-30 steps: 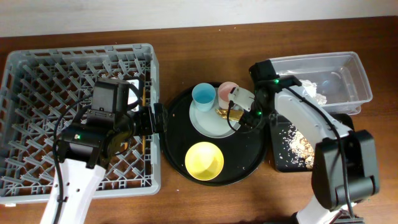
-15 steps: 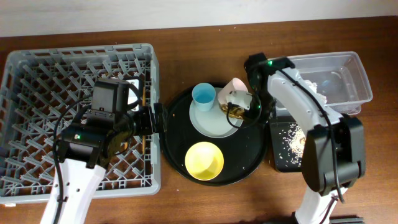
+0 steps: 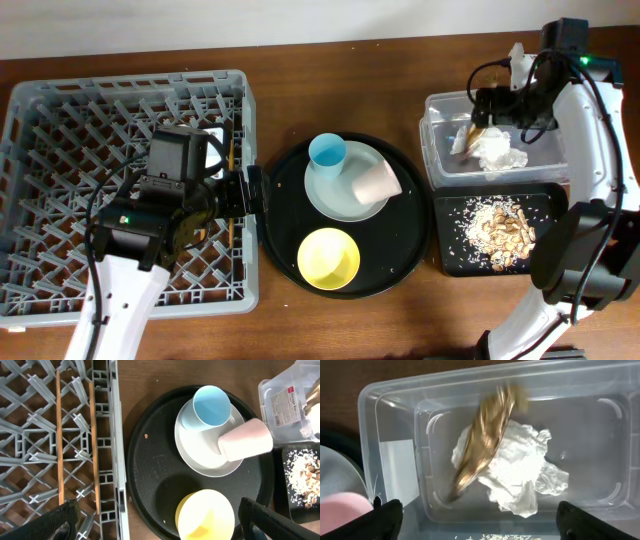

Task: Sort waste into correct bins and load items into the dishwasher rack
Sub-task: 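Grasp the gold wrapper with the right gripper and drop it in the clear bin, then grasp the blue cup with the left gripper and lift it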

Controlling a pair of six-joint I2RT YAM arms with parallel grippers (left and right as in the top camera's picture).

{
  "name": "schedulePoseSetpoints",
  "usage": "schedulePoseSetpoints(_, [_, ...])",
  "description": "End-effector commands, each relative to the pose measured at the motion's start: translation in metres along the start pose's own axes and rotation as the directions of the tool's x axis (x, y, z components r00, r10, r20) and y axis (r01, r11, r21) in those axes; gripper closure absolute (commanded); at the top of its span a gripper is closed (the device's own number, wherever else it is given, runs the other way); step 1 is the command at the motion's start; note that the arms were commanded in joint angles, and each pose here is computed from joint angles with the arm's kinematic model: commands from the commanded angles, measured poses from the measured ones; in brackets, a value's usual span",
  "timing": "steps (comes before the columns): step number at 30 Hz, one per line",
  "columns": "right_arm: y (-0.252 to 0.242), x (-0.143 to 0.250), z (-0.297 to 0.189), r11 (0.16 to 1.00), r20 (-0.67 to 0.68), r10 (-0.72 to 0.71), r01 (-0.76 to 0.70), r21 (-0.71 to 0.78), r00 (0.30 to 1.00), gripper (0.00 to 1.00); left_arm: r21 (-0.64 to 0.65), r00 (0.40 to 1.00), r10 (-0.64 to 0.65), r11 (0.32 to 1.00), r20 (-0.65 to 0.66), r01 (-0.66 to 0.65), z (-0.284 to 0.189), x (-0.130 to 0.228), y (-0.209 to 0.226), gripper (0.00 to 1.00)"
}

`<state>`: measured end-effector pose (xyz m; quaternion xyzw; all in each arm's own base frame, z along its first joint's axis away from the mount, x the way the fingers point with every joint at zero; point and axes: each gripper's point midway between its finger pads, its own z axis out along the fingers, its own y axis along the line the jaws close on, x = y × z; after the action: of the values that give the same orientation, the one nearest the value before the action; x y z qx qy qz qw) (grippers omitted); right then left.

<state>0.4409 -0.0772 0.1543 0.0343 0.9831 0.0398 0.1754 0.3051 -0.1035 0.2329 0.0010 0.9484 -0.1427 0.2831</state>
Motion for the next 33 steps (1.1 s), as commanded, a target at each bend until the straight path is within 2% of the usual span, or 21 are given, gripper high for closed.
schedulePoseSetpoints(1, [-0.001,0.006,0.0,1.0,-0.016,0.023,-0.023,-0.006,1.0,0.01,0.007,1.0,0.002,1.0,0.017,-0.002,-0.005,-0.004,-0.002,0.01])
schedulePoseSetpoints(9, [-0.002,0.008,0.0,1.0,-0.022,0.023,-0.024,-0.002,0.999,0.01,0.01,1.0,0.002,1.0,0.023,-0.003,-0.005,-0.005,-0.002,0.01])
schedulePoseSetpoints(11, [-0.002,0.008,0.0,1.0,-0.022,0.023,-0.024,-0.002,0.999,0.01,0.034,0.996,0.01,0.999,0.091,-0.014,-0.006,-0.022,-0.008,0.01])
schedulePoseSetpoints(13, [-0.002,0.008,0.0,1.0,-0.022,0.023,-0.024,-0.002,0.999,0.01,0.078,1.0,0.007,0.997,0.02,-0.008,-0.004,-0.006,-0.014,0.01])
schedulePoseSetpoints(14, [-0.002,0.008,0.0,1.0,-0.022,0.023,-0.024,-0.002,0.999,0.01,0.113,1.0,0.006,0.994,-0.004,-0.006,-0.003,0.0,-0.02,0.06])
schedulePoseSetpoints(15, [-0.002,0.008,0.0,1.0,-0.022,0.023,-0.024,-0.002,0.999,0.01,0.158,0.999,0.028,0.987,-0.015,-0.026,-0.001,0.003,-0.032,0.32])
schedulePoseSetpoints(16, [-0.002,0.008,0.0,1.0,-0.022,0.024,-0.024,-0.002,0.999,0.01,0.191,0.997,0.072,0.979,-0.017,-0.068,0.0,0.002,-0.05,0.45])
schedulePoseSetpoints(17, [-0.002,0.008,0.0,1.0,-0.022,0.023,-0.024,-0.002,0.999,0.01,0.211,0.994,0.104,0.973,-0.025,-0.096,0.001,-0.003,-0.066,0.5])
schedulePoseSetpoints(18, [-0.002,0.008,0.0,1.0,-0.022,0.023,-0.024,-0.002,0.999,0.01,0.227,0.986,0.159,0.963,-0.049,-0.144,0.002,-0.013,-0.086,0.51])
schedulePoseSetpoints(21, [-0.002,0.008,0.0,1.0,-0.022,0.023,-0.024,-0.002,0.999,0.01,0.253,0.921,0.344,0.922,-0.182,-0.294,0.056,-0.04,-0.137,0.51])
schedulePoseSetpoints(23, [-0.002,0.008,0.0,1.0,-0.022,0.023,-0.024,-0.002,0.999,0.01,0.203,0.897,0.411,0.904,-0.164,-0.377,0.117,-0.051,-0.166,0.49])
schedulePoseSetpoints(25, [-0.002,0.008,0.0,1.0,-0.022,0.023,-0.024,-0.002,0.999,0.01,0.216,0.88,0.446,0.886,-0.164,-0.409,0.157,-0.039,-0.186,0.46])
schedulePoseSetpoints(26, [-0.002,0.008,0.0,1.0,-0.022,0.023,-0.024,-0.002,0.999,0.01,0.162,0.873,0.462,0.884,-0.156,-0.439,0.184,-0.036,-0.187,0.53])
schedulePoseSetpoints(28, [-0.002,0.008,0.0,1.0,-0.022,0.023,-0.024,-0.002,0.999,0.01,0.038,0.86,0.471,0.88,-0.199,-0.473,0.213,-0.029,-0.167,0.59])
schedulePoseSetpoints(31, [-0.002,0.008,0.0,1.0,-0.022,0.023,-0.024,-0.002,0.999,0.01,-0.071,0.845,0.468,0.863,-0.259,-0.5,0.235,-0.02,-0.141,0.64])
schedulePoseSetpoints(33, [-0.002,0.008,0.0,1.0,-0.022,0.023,-0.024,-0.002,0.999,0.01,-0.077,0.833,0.464,0.859,-0.299,-0.506,0.235,-0.012,-0.134,0.69])
